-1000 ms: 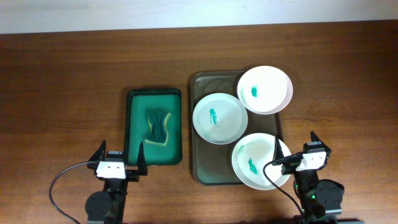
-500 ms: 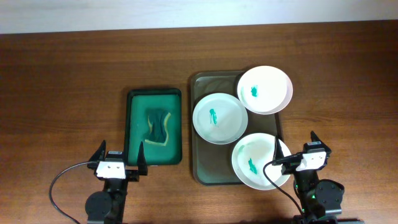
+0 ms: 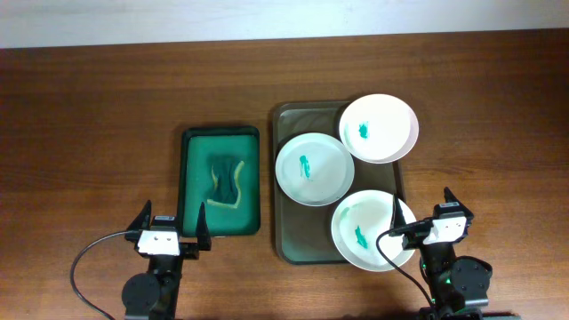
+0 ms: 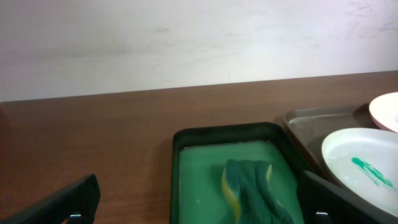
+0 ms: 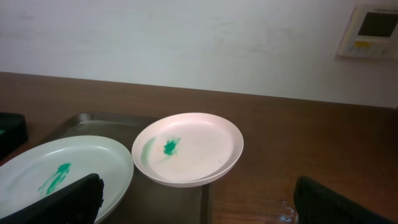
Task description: Clean dirty plates on tray and stack at the side
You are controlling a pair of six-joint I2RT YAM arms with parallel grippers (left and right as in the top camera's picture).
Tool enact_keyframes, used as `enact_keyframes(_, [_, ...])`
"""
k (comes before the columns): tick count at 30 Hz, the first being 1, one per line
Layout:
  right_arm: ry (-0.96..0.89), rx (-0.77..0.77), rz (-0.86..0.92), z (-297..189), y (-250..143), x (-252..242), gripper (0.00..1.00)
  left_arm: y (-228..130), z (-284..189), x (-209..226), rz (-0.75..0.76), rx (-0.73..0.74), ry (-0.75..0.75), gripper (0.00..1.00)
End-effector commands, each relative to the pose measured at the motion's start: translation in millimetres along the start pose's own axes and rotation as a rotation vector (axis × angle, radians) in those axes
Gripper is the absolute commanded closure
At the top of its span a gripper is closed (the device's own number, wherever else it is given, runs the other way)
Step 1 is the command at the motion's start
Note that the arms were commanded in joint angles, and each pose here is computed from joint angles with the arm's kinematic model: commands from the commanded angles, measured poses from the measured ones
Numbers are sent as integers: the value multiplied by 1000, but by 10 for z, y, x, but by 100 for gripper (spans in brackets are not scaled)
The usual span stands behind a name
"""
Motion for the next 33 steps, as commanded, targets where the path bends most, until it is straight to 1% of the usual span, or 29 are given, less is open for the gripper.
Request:
enact_keyframes(1, [10, 10, -3, 4, -27, 8, 2, -18, 3, -11, 15, 2, -14, 1])
enact_keyframes(18, [15, 10, -3, 4, -26, 12, 1, -18, 3, -11, 15, 2, -15, 1])
enact_keyframes(20, [35, 9, -3, 3, -22, 27, 2, 9, 3, -25, 15, -20, -38, 1])
enact_keyframes(21, [52, -25, -5, 1, 33, 44, 2, 108, -16, -34, 15, -66, -76, 1])
enact_keyframes(23, [58, -59, -6, -27, 157, 66, 2, 238, -61, -4, 8, -79, -82, 1])
enact_keyframes(24, [66, -71, -7, -57, 250, 87, 2, 374, -119, 30, 5, -87, -86, 1])
enact_keyframes(27, [79, -119, 13, -244, 705, 172, 2, 849, -354, 165, 6, -87, -87, 1])
enact_keyframes(29, [88, -140, 74, -388, 1054, 235, 2, 1199, -463, 263, 6, -84, -88, 1])
enact_keyframes(30, [89, -130, 109, -445, 1230, 266, 2, 1367, -488, 306, 6, -73, -96, 1])
enact_keyframes(33, [83, -23, 129, -490, 1651, 351, 2, 1770, -443, 345, 0, -9, -215, 1])
Point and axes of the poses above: each gripper's point midway between its finger pads, its own z axis out along the fingers, its own x axis along the line the jaws close on, y = z × x, the point moved 10 cm from there along -z, back along the fingers, and after that the axes turned 13 degrees about z, right-handed, at the moved point
